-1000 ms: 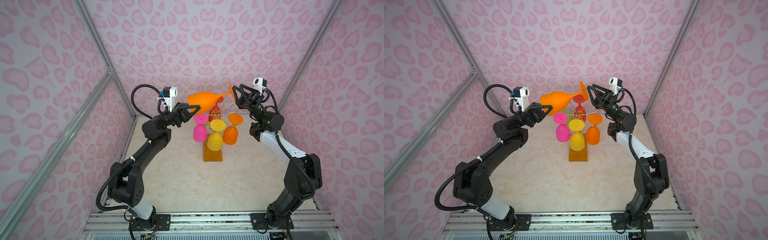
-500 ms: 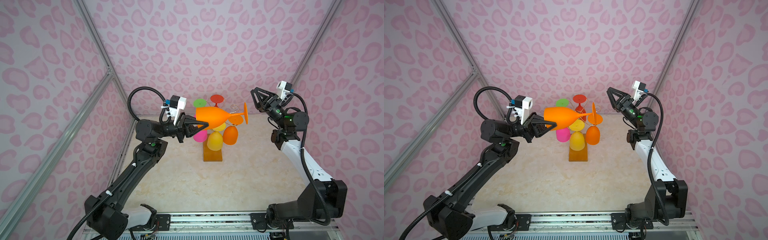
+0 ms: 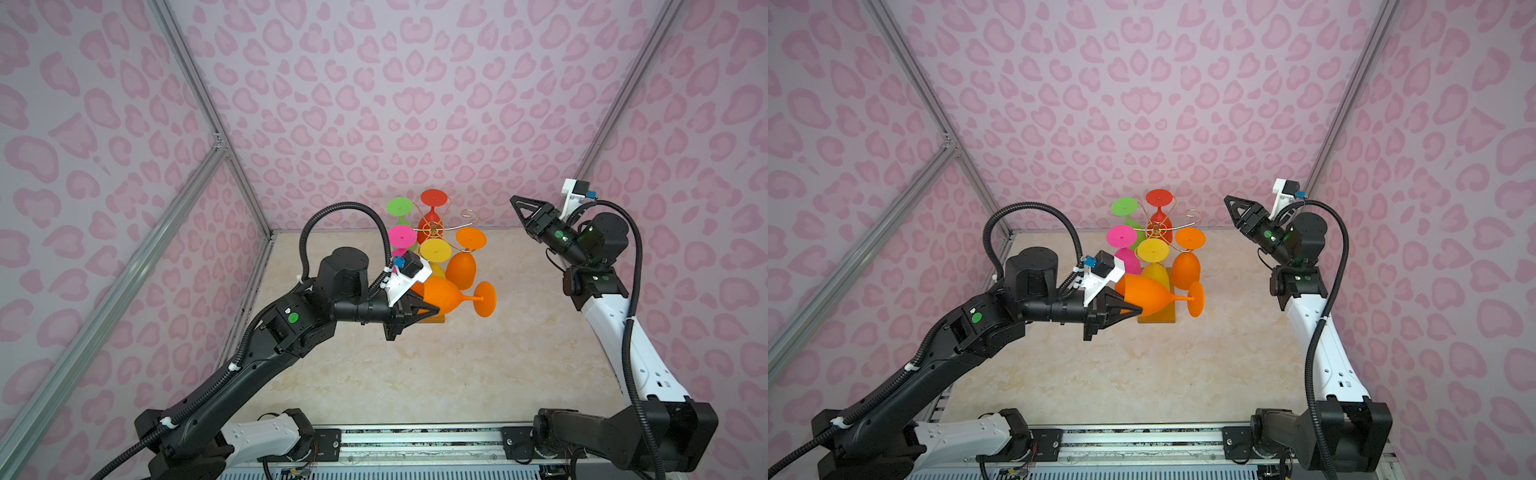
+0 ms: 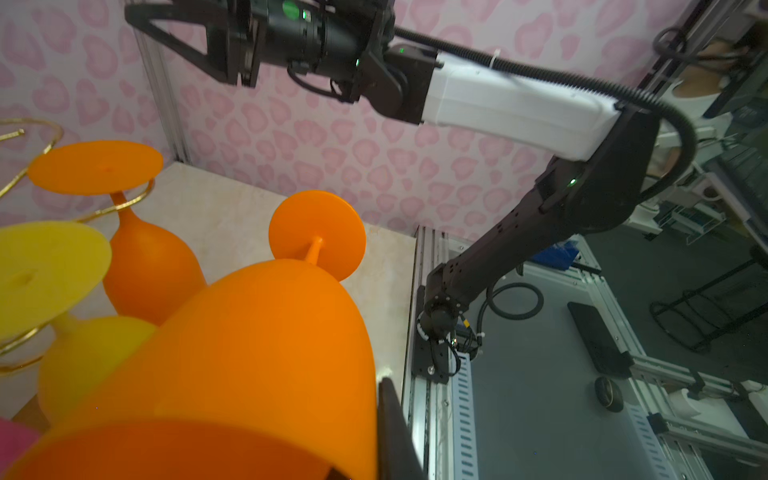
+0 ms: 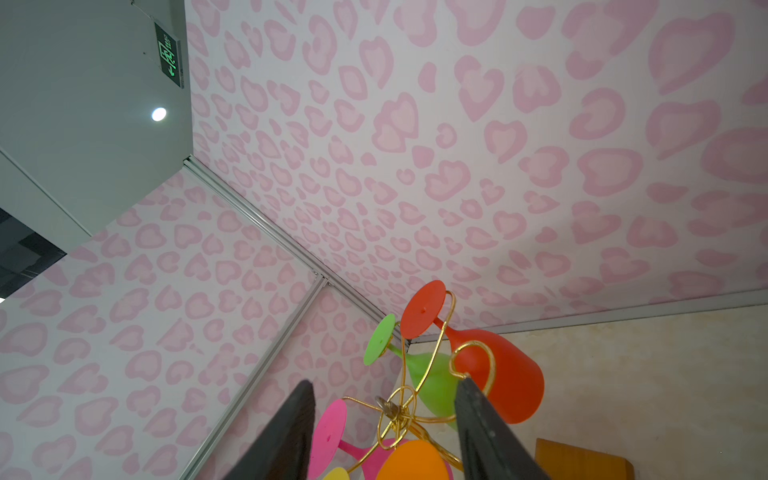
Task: Take the wine glass off the wine glass rack
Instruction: 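Open the right gripper and withdraw it while the left gripper carries the glass down, then lower the orange glass upright onto the table with the left gripper and release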
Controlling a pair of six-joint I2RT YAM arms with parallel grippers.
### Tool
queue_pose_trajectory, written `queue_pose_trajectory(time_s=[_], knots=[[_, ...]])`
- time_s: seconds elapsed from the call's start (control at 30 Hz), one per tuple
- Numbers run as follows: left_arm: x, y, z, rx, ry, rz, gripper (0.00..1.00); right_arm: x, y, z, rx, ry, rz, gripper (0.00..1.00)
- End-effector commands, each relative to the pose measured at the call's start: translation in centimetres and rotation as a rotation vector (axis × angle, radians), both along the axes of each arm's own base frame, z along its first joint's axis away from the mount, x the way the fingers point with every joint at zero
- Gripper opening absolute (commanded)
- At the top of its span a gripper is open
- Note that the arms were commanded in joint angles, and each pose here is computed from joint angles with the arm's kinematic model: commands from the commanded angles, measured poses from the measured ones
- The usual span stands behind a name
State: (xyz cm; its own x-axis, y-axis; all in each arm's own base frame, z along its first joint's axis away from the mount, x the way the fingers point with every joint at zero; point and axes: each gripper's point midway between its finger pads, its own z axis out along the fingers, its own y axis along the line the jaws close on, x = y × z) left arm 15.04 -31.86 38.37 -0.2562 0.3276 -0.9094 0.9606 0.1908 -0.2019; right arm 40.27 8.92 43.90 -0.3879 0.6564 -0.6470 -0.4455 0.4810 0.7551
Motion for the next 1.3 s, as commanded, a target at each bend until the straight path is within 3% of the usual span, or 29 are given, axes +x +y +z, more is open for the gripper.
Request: queue_pose_trajectory(time_s=[0.0,0.53,1.27], knots=[[0.4,1.4,-4.6,0.253,-0.062,0.068,0.02,0.2,-0.1,-1.1,-0.031,0.015,-0.012,0.55],[0.5,0.2,-15.3,0.770,-0.101,0.036,0.04,1.9,-0.2,-3.7,-0.023,0.072,-0.010,0.55],[0.4,0.1,-22.1,1.064,0.003,0.022,0.08,3.0,-0.3,-6.2,-0.016,0.118,-0.013,0.55]])
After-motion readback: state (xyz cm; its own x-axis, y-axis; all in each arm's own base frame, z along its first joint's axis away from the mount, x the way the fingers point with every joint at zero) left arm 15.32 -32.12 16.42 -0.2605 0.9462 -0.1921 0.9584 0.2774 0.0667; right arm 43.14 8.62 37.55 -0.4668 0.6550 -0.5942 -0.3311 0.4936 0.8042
